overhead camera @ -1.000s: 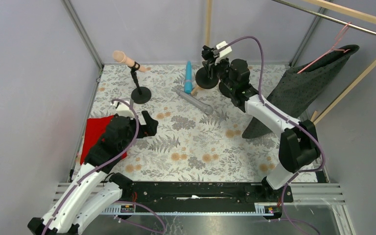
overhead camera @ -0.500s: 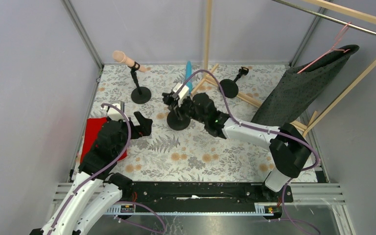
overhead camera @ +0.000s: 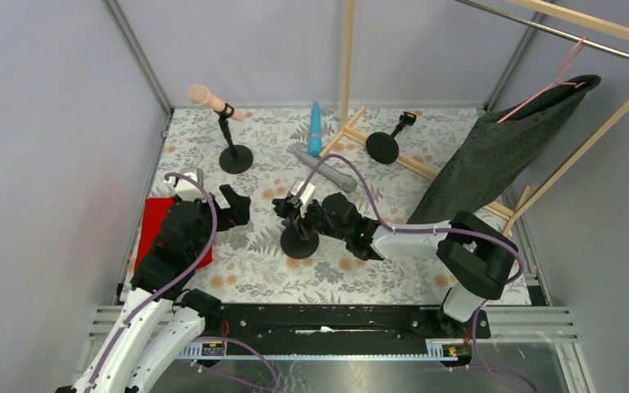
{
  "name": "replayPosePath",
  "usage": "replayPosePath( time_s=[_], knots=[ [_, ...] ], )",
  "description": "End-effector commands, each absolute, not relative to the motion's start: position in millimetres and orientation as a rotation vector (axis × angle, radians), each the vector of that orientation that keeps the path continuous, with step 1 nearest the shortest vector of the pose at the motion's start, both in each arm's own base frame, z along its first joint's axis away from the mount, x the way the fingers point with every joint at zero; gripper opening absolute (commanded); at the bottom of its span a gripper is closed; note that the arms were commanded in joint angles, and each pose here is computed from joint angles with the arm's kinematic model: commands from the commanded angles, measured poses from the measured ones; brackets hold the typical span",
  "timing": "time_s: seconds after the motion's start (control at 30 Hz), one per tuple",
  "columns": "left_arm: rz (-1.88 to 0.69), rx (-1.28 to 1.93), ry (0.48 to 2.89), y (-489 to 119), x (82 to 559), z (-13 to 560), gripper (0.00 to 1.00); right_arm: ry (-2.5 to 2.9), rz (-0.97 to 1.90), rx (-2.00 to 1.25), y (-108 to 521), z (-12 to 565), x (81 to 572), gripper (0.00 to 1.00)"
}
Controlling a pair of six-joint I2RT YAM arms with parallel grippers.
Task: Attach the microphones to the stand
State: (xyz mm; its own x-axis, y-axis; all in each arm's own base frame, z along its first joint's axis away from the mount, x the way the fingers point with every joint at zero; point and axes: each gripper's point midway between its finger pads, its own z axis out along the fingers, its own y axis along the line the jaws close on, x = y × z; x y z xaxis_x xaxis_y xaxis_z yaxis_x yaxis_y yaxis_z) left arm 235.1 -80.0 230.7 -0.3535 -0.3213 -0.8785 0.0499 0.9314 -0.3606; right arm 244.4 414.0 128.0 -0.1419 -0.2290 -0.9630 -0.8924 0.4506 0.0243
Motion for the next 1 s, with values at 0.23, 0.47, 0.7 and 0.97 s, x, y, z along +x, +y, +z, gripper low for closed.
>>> replayPosePath(
  time_s=[0.23,0.47,0.7,0.97],
  knots=[
    [-0.383,-0.201,1.874,-78,242,234,0.99,1.506,0.833,-0.987,415,159,235,0.69],
    [-0.384,-0.202,1.878,-78,243,233,0.99,1.557,0.763,-1.013,374,155,218,0.72],
    [-0.392,-0.197,1.884,-79,244,231,0.99,1.662,0.523,-0.907,316,152,229,0.73],
    [-0.390,-0.196,1.884,-78,244,231,0.99,1.884,0.339,-0.466,263,158,289,0.77]
  ],
)
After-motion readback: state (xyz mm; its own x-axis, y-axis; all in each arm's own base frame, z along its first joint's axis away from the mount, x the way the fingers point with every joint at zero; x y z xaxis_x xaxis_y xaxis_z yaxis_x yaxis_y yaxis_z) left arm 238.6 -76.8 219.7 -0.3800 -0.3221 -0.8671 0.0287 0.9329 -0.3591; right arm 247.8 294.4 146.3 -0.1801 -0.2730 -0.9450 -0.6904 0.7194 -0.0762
